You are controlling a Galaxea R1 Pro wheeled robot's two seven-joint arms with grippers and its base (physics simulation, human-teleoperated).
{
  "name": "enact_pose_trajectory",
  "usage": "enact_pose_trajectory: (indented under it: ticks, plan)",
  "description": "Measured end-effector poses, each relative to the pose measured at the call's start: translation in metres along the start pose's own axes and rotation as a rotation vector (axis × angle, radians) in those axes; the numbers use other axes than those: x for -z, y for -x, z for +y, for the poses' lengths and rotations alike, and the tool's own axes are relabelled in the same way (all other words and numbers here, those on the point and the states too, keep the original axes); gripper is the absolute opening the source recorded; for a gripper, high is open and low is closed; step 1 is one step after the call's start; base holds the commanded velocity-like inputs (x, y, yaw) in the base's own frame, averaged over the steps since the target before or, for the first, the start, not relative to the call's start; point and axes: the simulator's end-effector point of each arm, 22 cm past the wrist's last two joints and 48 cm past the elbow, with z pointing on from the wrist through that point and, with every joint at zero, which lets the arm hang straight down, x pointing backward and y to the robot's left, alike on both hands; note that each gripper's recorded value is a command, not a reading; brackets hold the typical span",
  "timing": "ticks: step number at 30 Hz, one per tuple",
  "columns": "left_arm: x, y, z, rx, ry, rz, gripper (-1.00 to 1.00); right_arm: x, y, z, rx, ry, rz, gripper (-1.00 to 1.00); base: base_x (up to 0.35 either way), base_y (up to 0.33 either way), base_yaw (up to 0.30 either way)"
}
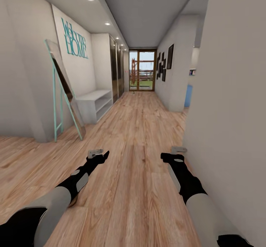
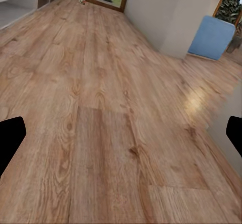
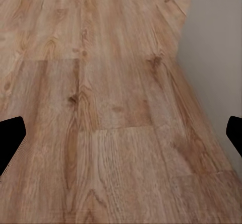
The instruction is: Pick up the two gym shoes and the two sandals from the corridor floor and place them onto the hallstand (shoe rack) in the corridor, making sure they are on the rack and not on the floor. Arrange them so the two gym shoes are next to each other and the two sandals are next to each other.
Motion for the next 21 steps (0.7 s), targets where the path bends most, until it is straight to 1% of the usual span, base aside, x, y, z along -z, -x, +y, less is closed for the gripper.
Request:
enact_pose_trajectory:
  ticks: [15, 21]
  plan:
    - [0.0, 0.002, 0.0, 0.001, 0.0, -0.002, 1.0, 0.001, 0.001, 0.0, -0.003, 0.002, -0.001, 1.0, 0.348, 0.0, 0.001]
    - [0.0, 0.002, 0.0, 0.001, 0.001, -0.002, 1.0, -0.003, -0.01, 0.002, -0.009, 0.006, -0.001, 1.0, 0.348, 0.0, 0.0]
